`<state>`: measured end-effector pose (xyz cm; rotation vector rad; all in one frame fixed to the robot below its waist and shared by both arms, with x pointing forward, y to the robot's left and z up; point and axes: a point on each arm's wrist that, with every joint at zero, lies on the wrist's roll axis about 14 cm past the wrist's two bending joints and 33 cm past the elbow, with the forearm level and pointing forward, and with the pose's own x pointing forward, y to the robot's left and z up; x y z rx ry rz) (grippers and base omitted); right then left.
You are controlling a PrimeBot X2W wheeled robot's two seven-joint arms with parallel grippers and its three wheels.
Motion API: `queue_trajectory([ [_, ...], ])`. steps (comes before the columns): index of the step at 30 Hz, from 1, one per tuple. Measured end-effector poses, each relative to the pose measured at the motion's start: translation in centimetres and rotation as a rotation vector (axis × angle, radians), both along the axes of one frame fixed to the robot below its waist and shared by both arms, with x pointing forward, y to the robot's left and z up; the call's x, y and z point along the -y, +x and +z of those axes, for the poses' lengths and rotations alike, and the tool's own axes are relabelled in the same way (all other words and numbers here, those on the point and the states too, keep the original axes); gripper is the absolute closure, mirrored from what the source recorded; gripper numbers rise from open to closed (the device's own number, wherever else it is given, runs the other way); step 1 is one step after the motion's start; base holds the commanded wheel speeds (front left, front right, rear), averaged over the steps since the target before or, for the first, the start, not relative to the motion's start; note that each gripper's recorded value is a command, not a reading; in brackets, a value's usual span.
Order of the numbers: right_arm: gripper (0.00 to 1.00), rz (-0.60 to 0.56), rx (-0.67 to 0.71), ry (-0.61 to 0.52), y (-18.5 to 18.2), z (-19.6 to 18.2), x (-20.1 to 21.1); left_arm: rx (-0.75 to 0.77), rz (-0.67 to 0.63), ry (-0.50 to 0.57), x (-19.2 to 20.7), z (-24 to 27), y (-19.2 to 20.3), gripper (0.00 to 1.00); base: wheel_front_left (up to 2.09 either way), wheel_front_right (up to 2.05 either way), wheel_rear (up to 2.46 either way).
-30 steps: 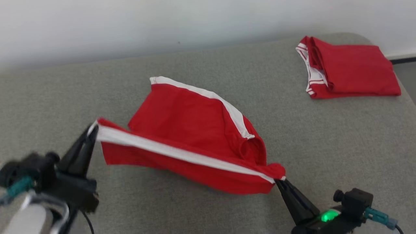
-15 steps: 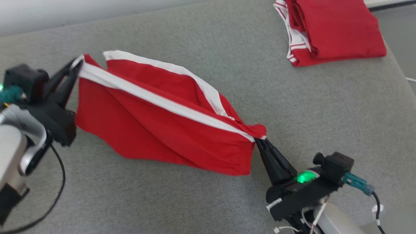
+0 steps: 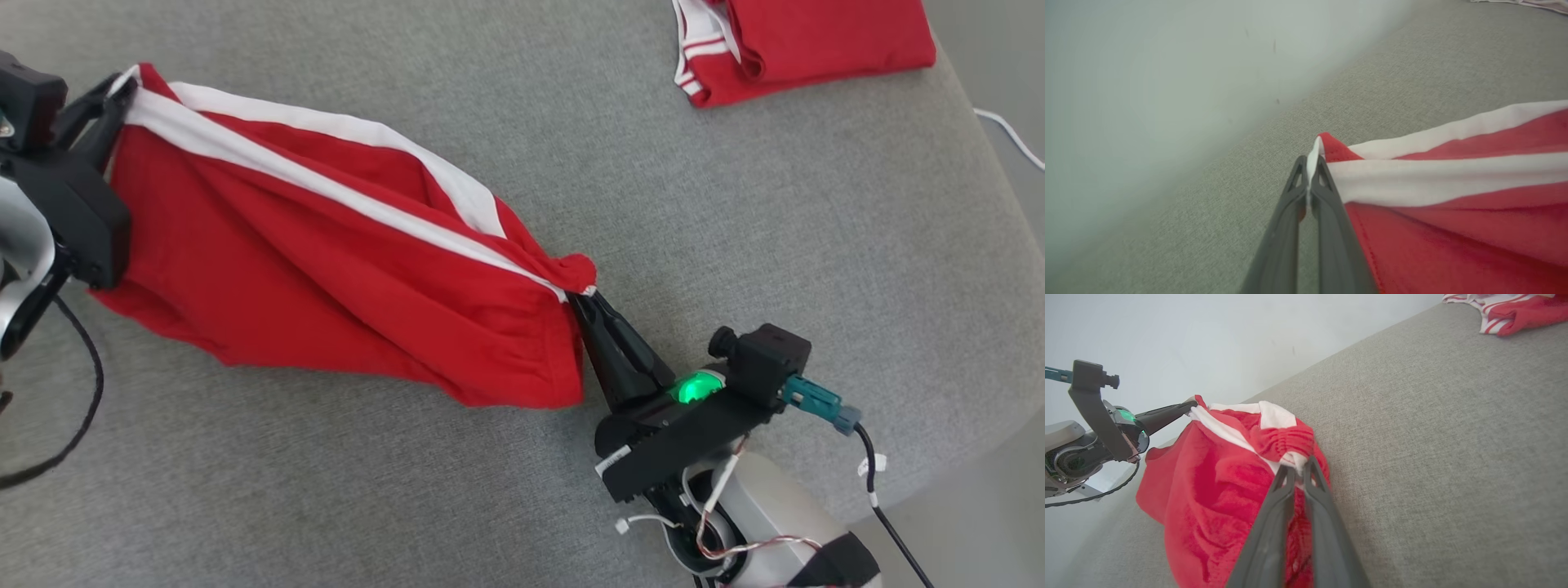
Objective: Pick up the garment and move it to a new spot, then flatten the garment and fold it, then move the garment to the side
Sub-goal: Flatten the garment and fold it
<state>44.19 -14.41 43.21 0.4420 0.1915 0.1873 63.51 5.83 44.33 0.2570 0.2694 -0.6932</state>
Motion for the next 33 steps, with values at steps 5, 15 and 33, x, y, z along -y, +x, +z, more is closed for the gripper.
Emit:
queue_trajectory([
  [5, 1.00, -0.019, -0.023, -0.018, 0.2, -1.0, 0.6, -0.020, -0.012, -0.004, 1.0, -1.7, 0.4, 1.00, 0.00, 0.00, 0.00],
  [15, 0.00, -0.054, 0.026, -0.026, 0.3, 0.5, 1.9, 0.026, 0.014, -0.065, 0.7, -0.1, 0.2, 0.00, 0.00, 0.00, 0.00],
  [33, 0.00, -0.269, 0.295, -0.131, -2.7, 8.9, 7.4, 0.227, 0.263, -0.331, -3.8, 9.2, -3.6, 0.00, 0.00, 0.00, 0.00],
])
